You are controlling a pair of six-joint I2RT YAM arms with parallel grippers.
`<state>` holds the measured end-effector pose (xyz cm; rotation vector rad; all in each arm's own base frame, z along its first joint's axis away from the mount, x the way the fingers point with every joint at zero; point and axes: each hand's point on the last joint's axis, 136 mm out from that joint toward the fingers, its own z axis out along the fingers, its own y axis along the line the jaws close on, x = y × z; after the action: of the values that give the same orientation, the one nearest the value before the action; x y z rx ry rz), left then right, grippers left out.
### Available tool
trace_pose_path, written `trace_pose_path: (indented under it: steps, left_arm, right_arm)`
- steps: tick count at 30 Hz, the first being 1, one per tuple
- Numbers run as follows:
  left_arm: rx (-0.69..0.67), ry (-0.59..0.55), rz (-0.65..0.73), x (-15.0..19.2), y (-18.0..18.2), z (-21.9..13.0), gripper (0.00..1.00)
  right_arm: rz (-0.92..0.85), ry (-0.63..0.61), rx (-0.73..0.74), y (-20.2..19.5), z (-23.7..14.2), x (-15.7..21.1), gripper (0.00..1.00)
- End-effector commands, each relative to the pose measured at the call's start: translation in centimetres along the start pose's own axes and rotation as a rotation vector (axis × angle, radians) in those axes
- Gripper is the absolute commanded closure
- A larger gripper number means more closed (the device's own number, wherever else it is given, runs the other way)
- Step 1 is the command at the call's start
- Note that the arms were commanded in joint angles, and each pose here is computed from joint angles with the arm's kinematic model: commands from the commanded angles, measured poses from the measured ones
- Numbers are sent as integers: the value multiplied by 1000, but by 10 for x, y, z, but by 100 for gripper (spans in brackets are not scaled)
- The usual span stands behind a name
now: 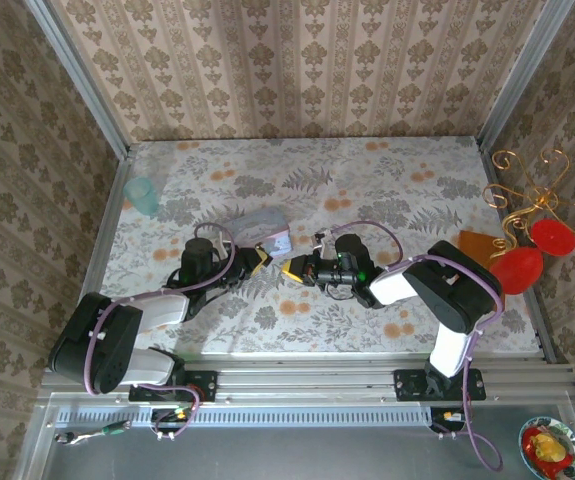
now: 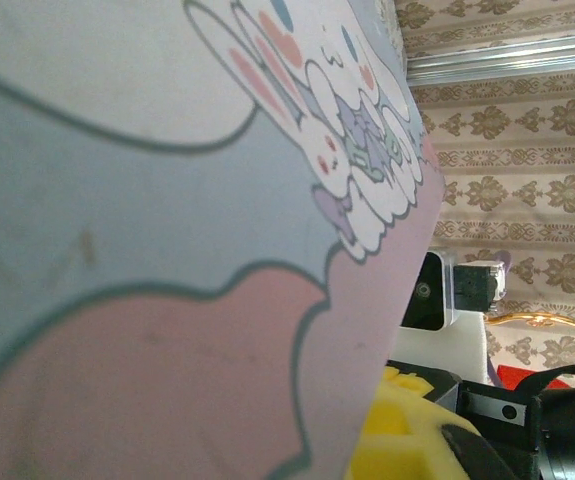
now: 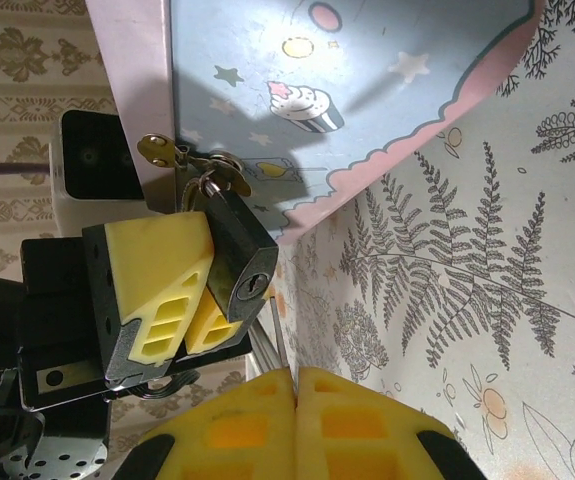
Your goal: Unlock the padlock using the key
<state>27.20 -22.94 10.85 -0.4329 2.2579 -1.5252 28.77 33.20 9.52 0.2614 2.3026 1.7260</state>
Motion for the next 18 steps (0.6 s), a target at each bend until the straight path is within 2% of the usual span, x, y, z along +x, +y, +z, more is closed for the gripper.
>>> trace_pose_path:
  steps: [1, 18]
  left_arm:
    - [78, 12, 38, -4, -28, 3, 100]
    - [80, 19, 30, -2, -27, 5, 100]
  right_arm:
    - [-5, 9, -25, 1, 0, 3, 100]
    - [-18, 8, -47, 5, 4, -1, 100]
